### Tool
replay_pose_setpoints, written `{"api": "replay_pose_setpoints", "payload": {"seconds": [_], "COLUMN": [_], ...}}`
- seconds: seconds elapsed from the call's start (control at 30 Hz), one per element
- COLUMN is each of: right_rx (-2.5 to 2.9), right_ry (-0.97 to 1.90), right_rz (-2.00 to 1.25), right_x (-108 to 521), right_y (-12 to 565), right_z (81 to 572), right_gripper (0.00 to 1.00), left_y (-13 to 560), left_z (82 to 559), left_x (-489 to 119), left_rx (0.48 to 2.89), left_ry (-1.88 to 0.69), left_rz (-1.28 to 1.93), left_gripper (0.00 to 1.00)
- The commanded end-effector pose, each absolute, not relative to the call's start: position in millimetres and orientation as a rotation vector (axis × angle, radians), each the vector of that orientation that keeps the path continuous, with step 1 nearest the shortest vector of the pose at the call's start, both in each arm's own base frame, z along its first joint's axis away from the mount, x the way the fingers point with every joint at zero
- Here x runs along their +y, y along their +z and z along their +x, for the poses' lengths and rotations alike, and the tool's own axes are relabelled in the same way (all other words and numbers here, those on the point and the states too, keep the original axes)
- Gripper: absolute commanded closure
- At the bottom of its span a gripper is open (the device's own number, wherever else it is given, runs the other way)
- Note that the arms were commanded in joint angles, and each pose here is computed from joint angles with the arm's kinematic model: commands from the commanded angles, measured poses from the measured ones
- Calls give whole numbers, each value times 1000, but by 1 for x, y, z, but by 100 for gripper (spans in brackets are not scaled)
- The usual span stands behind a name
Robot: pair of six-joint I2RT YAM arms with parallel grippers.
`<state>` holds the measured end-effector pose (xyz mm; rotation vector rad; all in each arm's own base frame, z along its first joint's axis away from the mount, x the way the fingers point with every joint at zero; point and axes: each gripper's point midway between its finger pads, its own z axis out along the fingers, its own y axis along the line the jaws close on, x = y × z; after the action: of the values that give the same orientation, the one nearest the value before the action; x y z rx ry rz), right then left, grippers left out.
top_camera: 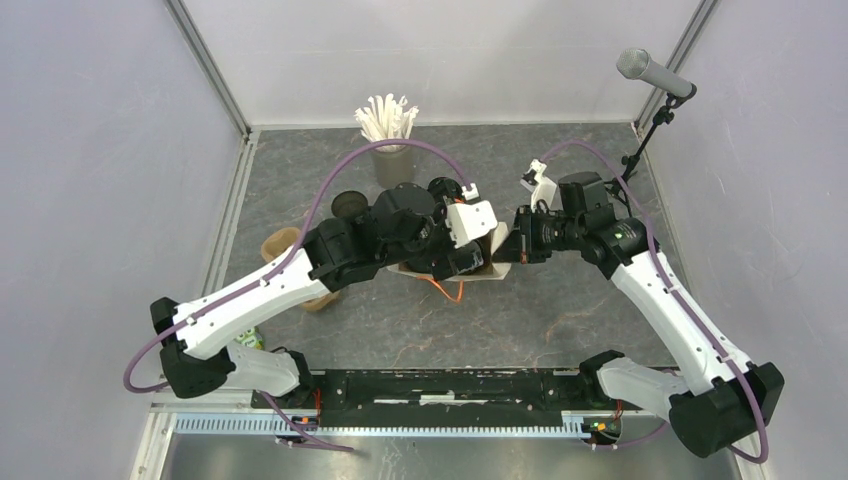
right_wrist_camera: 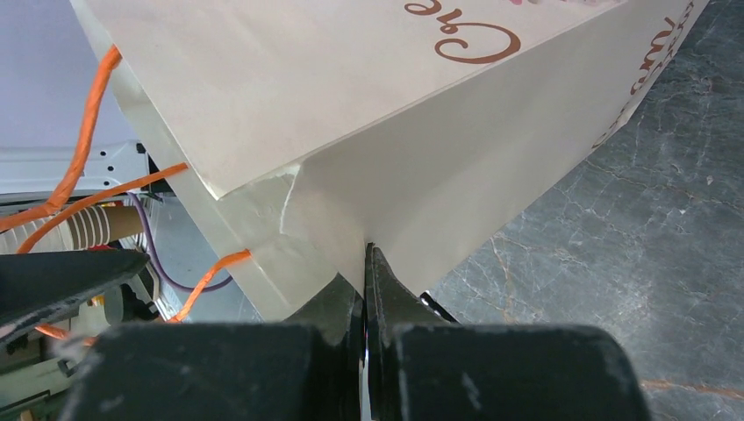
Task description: Pack the takeout coffee
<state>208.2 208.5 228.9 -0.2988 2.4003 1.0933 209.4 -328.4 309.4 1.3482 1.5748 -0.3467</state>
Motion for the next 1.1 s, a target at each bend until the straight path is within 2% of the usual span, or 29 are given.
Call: {"api": "replay_pose_setpoints", "payload": {"seconds": [0.0, 0.3, 0.53, 0.77, 0.93, 1.07], "right_rx": [2377, 2375, 2385, 2411, 2406, 2403], "right_ry": [1132, 1135, 1132, 1116, 1108, 1107], "right_rz": [-304, -305, -287, -265, -256, -238], "right_x": [211, 211, 209, 204, 203, 204], "right_y": [245, 248, 247, 241, 239, 240], "right_z": [209, 217, 225, 233, 241, 249], "right_gripper": [100, 100, 99, 97, 89, 87], "left_y": [319, 312, 319, 337, 349, 355], "left_z": [216, 214, 203, 225, 230, 234], "left_x": [-319, -300, -305, -290, -285, -280], "left_rx": [1656, 1713, 1740, 1855, 1854, 1875], "left_ry": [-298, -228, -369, -413, -450, -459], "left_rz": [1273, 1302, 1290, 1142, 1077, 1008], "left_gripper": [0, 0, 3, 0, 0, 0]}}
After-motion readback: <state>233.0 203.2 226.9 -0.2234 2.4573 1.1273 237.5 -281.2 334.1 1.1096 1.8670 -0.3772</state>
